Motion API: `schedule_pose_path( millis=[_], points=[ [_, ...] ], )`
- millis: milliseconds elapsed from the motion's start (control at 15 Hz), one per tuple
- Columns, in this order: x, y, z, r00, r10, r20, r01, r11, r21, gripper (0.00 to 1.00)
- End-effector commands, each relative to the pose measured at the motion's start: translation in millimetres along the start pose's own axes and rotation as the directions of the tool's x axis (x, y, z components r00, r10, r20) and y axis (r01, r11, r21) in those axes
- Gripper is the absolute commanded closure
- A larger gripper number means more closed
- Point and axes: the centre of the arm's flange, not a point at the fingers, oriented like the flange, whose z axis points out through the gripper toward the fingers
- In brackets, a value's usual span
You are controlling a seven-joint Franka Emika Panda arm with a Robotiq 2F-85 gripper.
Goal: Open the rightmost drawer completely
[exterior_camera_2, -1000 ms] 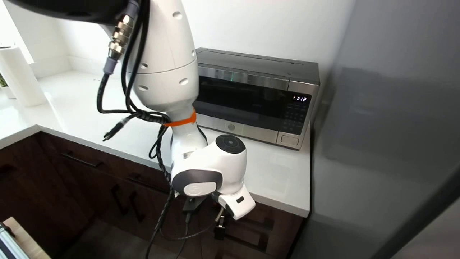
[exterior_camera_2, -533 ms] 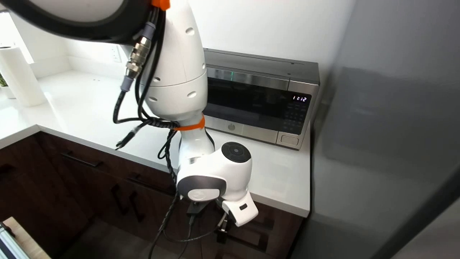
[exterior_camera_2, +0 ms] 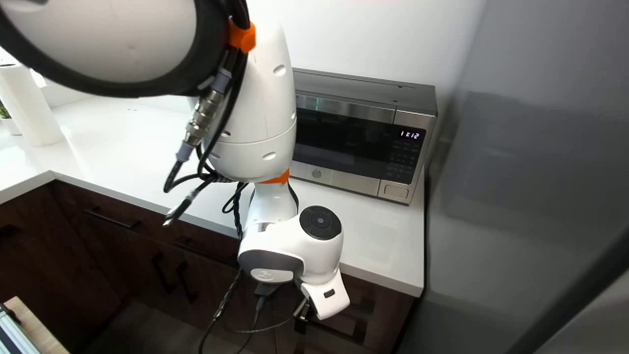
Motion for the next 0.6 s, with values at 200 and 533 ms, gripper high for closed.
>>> schedule_pose_path(
  millis=[200,533],
  points=[
    [0.1,4.3,14.5,1.000,0.029,-0.004,-0.028,0.995,0.092,0.00],
    [0.4,1.1,20.7,1.000,-0.007,-0.012,0.008,0.996,0.091,0.51]
  ],
)
